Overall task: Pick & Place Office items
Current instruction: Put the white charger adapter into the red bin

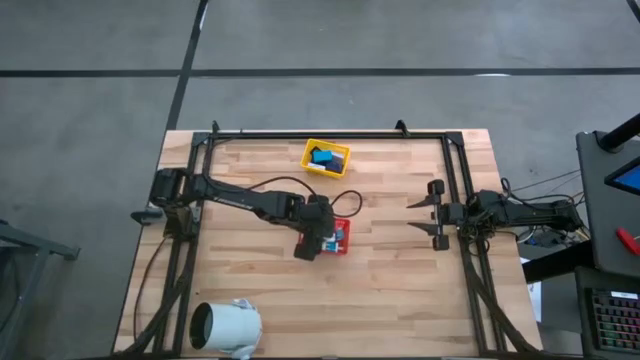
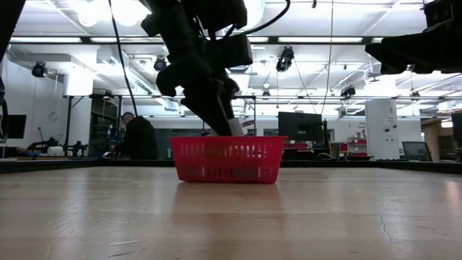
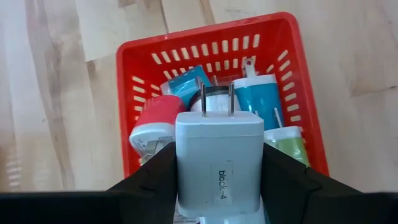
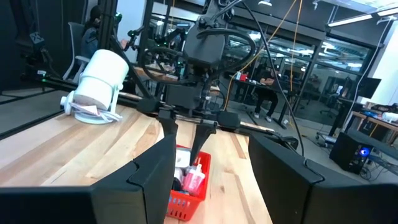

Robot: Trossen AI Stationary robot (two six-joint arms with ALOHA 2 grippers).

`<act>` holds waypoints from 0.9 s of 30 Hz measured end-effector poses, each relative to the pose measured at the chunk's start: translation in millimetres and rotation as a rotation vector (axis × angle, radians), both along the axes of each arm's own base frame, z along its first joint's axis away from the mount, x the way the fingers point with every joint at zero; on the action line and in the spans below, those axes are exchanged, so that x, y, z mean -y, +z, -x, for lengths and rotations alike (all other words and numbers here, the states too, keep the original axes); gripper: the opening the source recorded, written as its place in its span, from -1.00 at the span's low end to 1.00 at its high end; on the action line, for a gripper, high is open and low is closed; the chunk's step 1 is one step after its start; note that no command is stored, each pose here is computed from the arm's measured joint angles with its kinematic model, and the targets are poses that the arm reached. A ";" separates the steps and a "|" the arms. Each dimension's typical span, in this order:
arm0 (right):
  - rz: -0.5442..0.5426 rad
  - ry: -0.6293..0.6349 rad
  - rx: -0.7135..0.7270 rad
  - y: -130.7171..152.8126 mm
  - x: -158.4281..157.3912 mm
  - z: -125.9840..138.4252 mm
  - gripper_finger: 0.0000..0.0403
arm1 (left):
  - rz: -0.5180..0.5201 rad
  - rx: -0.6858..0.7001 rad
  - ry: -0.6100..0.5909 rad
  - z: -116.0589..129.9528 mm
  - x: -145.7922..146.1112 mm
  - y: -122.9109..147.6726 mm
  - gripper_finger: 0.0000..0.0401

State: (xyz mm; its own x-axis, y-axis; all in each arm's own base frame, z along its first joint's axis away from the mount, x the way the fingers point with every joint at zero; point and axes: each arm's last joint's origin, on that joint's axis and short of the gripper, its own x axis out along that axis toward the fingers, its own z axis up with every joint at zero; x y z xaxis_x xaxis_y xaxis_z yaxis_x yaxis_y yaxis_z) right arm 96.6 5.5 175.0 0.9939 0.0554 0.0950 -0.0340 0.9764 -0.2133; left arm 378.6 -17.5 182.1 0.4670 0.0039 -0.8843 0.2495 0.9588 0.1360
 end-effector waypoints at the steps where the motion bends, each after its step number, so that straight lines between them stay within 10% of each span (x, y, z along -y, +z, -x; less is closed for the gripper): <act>1: 0.000 0.000 0.000 0.0 0.0 0.0 0.00 | 0.002 0.000 -0.006 0.0 0.1 0.0 -0.13; 27: 0.001 0.001 -0.001 -0.1 -0.1 0.0 0.00 | 0.004 -0.004 -0.029 0.2 -0.2 -0.4 0.12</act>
